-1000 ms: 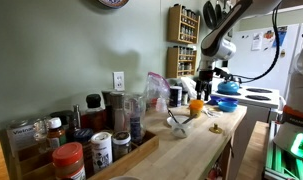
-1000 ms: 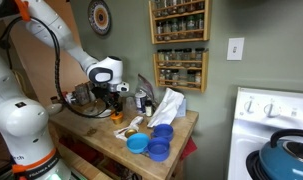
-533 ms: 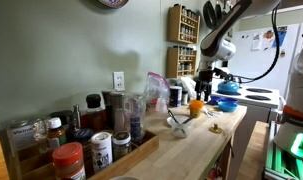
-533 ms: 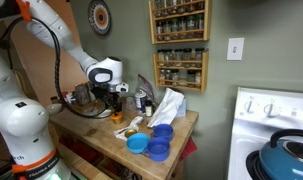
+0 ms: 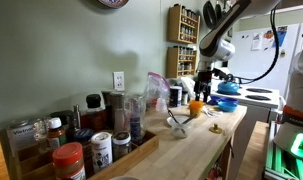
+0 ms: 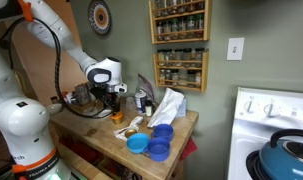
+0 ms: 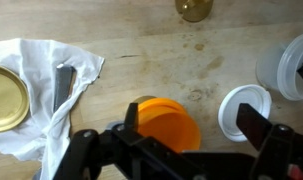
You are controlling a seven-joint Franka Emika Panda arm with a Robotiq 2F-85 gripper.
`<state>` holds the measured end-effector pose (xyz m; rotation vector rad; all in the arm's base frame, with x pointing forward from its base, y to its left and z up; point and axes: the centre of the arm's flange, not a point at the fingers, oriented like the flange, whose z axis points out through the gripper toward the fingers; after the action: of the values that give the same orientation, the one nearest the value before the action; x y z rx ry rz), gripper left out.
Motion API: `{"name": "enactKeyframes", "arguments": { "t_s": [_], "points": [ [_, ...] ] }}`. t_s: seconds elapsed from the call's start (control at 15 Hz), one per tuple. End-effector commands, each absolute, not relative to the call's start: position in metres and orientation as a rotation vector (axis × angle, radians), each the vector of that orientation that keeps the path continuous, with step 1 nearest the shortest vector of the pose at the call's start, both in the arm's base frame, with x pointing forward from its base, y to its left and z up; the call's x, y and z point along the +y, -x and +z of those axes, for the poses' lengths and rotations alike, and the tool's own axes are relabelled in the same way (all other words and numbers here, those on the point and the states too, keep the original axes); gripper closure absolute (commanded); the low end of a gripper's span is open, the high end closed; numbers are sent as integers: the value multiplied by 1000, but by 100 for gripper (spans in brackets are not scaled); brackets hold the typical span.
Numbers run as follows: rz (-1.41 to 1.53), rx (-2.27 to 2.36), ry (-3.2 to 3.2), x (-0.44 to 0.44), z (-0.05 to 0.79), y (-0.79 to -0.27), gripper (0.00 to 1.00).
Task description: Put the orange bowl on the orange plate
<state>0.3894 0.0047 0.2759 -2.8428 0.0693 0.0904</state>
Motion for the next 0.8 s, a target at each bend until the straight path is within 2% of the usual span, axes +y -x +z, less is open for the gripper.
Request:
{"name": "enactKeyframes", "arguments": {
  "t_s": [0.0, 0.73],
  "points": [
    [84, 63, 2825, 10, 271, -388, 0],
    [91, 54, 2825, 12, 270, -389, 0]
  ]
}}
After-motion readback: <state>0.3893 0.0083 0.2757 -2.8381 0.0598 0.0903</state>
